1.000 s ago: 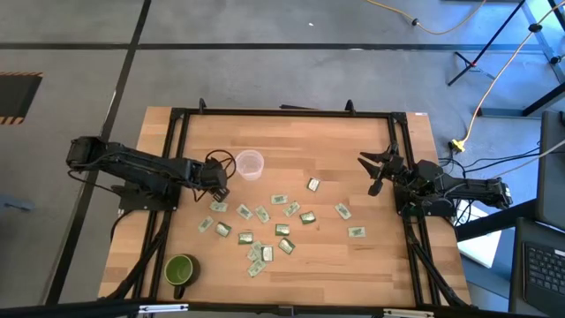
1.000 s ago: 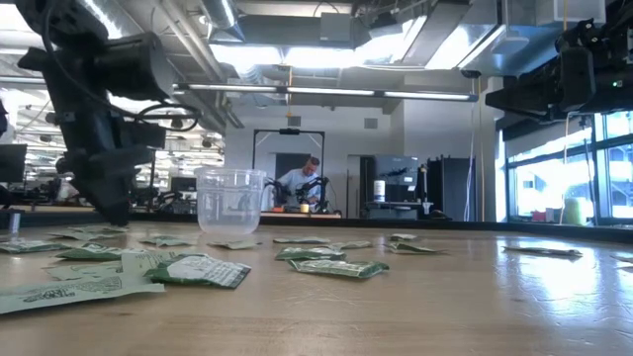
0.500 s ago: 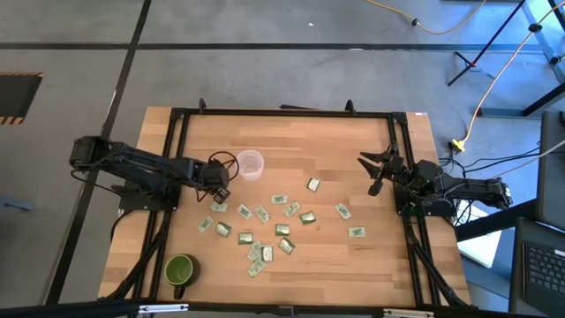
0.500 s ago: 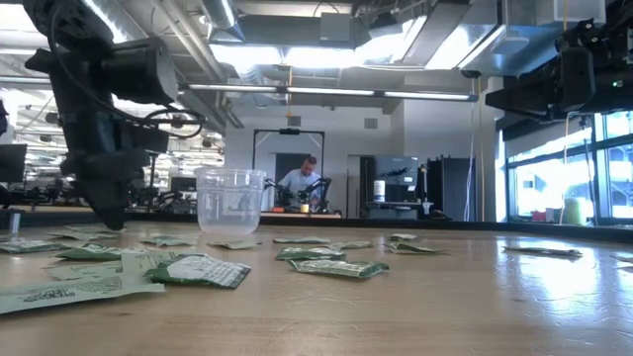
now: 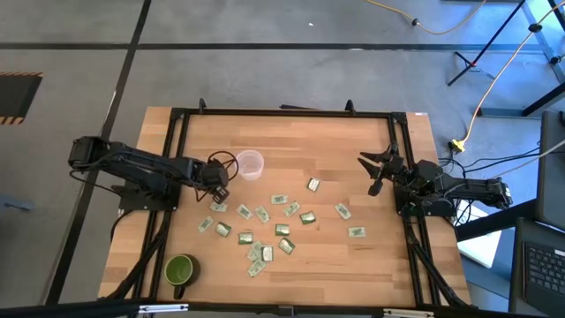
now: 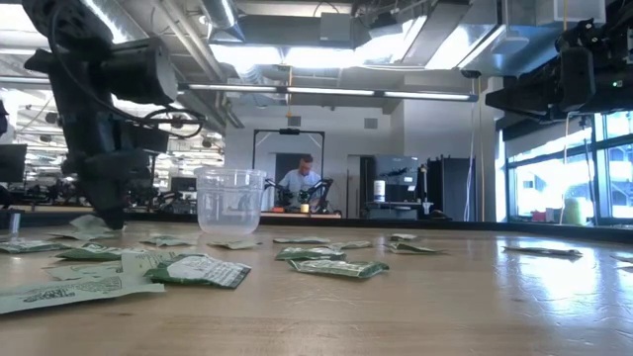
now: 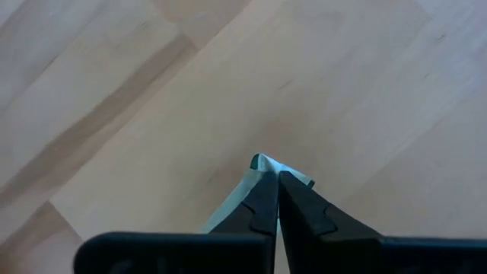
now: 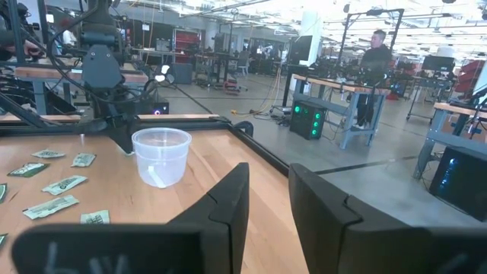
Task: Pick and place Stevia / Truvia into bins
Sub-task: Put the light green stevia packet into the transparent container
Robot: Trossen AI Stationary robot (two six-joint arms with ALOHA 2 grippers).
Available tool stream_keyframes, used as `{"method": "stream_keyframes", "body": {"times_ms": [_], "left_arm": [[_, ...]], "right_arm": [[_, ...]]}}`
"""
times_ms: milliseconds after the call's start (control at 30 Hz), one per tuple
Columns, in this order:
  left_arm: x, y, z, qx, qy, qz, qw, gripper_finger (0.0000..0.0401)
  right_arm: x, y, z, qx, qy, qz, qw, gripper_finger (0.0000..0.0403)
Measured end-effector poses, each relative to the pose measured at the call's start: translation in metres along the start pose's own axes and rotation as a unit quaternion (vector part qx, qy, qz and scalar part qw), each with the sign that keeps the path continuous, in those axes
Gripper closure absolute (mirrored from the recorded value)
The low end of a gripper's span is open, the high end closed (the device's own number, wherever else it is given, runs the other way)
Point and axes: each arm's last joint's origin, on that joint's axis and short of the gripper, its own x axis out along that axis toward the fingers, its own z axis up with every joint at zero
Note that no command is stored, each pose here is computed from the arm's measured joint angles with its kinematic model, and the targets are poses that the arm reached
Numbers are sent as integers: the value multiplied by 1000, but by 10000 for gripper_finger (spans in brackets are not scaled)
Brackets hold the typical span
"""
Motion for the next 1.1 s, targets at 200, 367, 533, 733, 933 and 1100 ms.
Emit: {"method": "stream_keyframes", "body": {"times_ms": [200,367,533,733,933,1100], "left_arm": [[-17,-10,12,11,4,-61,998,399],[-33,-18,25,16,-15,-104,994,396],[-59,-29,40,63,-27,-184,981,399],[-90,-41,66,126,-156,-226,953,395],[-98,-41,82,152,-267,-174,936,394],[-87,-36,91,130,-268,-124,946,393]], "right_arm": [[0,0,0,0,0,0,1000,304],[0,0,0,0,0,0,1000,304],[0,0,0,0,0,0,1000,304],[0,0,0,0,0,0,1000,304],[0,0,0,2,0,1,1000,304],[0,2,0,18,-2,27,999,304]]}}
